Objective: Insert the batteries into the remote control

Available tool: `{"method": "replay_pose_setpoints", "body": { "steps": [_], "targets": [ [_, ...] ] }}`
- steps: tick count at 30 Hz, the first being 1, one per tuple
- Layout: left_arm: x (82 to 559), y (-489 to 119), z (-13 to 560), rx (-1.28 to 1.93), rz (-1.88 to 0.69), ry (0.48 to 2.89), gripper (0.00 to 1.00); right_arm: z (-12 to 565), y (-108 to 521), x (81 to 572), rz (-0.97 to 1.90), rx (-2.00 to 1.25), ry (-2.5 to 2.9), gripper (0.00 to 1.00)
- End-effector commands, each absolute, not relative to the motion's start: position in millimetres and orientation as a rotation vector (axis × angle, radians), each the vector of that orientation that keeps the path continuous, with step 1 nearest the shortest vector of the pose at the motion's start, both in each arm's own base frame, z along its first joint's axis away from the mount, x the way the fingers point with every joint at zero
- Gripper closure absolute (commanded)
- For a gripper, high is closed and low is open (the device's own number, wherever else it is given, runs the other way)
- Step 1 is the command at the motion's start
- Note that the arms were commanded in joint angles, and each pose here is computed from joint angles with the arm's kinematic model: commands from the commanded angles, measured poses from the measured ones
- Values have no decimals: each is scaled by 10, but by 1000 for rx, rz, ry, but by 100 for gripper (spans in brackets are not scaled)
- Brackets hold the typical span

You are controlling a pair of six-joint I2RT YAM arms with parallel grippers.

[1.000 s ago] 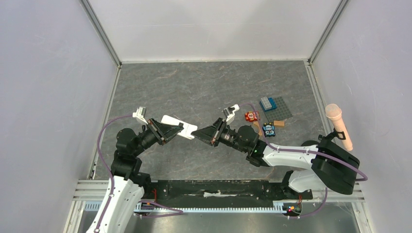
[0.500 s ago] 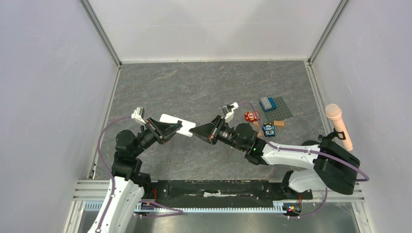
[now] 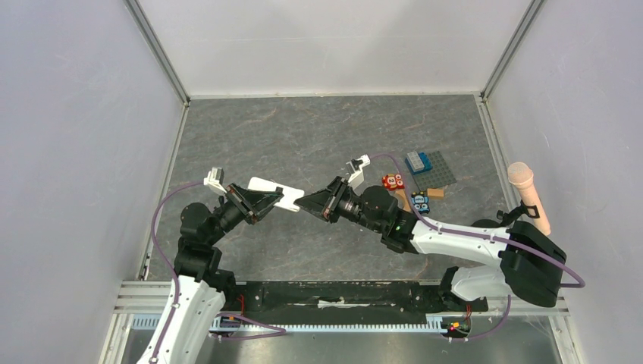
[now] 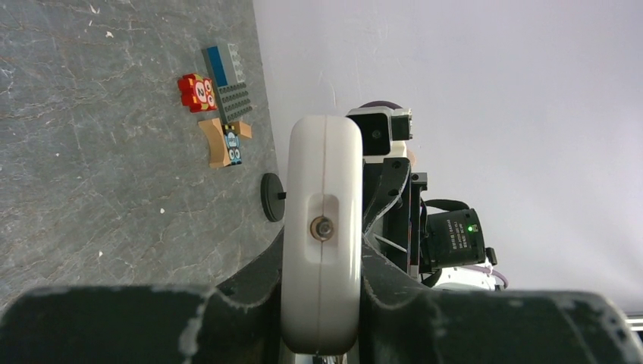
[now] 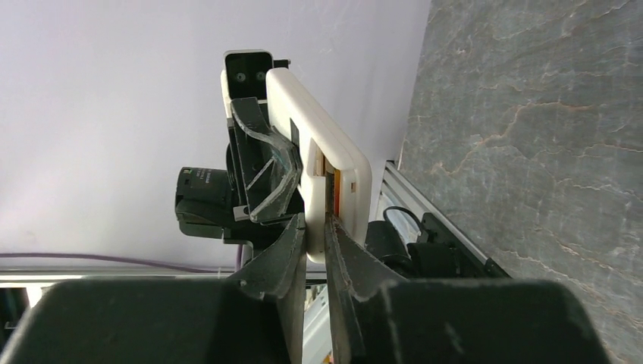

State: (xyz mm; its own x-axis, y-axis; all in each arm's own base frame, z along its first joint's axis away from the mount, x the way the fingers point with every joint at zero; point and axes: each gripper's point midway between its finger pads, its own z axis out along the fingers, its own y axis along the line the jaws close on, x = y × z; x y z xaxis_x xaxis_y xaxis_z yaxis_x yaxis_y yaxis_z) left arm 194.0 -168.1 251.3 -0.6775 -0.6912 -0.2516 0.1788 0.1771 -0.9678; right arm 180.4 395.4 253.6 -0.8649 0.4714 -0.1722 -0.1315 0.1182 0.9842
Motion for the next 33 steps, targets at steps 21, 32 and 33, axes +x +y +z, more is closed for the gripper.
{"method": "replay_pose_setpoints", "body": {
  "steps": [21, 32, 33],
  "targets": [
    [1798, -1716, 2973, -368, -1692, 1602, 98, 1975, 3806, 1804, 1459, 297, 2195, 68],
    [1830, -1689, 2872, -439, -1709, 1595, 98, 2050, 3783, 1808, 1468, 335, 2191, 58],
    [1831, -1690, 2865, -440, -1711, 1594, 98, 2047, 3781, 1813, 1465, 338, 2194, 59]
  ]
}}
